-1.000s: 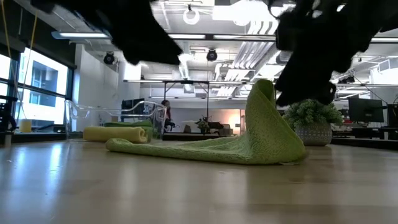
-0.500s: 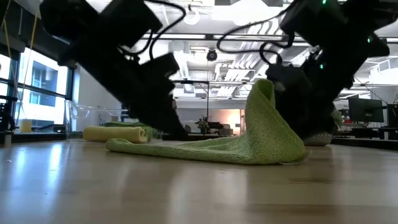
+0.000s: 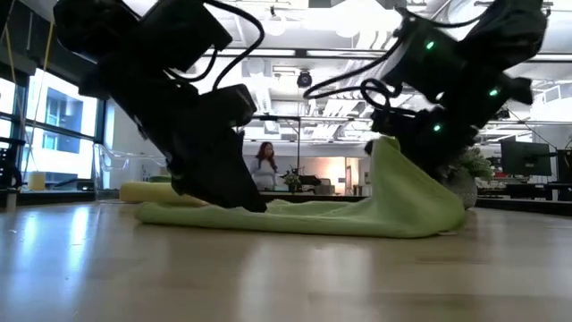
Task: Roll microfiber towels into tight, uniform cylinder then place into a basket
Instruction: Fold the light green microfiber cloth
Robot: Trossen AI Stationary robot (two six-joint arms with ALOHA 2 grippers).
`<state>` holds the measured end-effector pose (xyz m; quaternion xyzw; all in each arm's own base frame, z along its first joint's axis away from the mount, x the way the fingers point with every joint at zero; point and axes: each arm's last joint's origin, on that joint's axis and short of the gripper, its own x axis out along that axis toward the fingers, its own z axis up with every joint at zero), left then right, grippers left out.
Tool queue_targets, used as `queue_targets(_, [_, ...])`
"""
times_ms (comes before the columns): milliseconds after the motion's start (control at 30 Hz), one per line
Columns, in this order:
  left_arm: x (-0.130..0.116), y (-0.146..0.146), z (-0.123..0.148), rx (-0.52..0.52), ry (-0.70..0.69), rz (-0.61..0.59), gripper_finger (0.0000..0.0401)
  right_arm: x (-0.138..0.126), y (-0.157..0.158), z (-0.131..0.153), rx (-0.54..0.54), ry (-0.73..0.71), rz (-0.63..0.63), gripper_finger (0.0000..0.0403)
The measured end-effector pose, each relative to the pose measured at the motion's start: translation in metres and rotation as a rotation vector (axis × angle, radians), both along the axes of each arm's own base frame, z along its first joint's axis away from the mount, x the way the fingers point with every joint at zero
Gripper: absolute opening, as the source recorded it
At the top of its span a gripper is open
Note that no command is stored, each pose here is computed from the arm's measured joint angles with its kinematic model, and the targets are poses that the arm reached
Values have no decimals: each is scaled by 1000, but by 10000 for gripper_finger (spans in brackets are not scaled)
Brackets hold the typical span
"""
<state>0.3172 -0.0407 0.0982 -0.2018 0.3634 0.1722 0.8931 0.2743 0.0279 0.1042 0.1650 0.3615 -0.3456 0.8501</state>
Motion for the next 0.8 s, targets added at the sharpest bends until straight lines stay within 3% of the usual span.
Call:
queue_targets(133, [0,-8,1,-91,-5,-44,192,1,-19,1,-116,33,-38,144])
queue_targets(400, [2,-16,2,-192,-40,-101,191,14,-32,14,-169,-68,18,144])
queue_targets(500, [2,-17,2,-207,-42,-115,184,17,-27,26,-69,-152,91,144])
queue_targets(667, [2,-15,1,-109,-45,-80,170,17,-2,35,290,-237,265,144])
queue_targets(800, [1,-11,1,-3,-36,-56,164,12,24,24,384,-179,282,144])
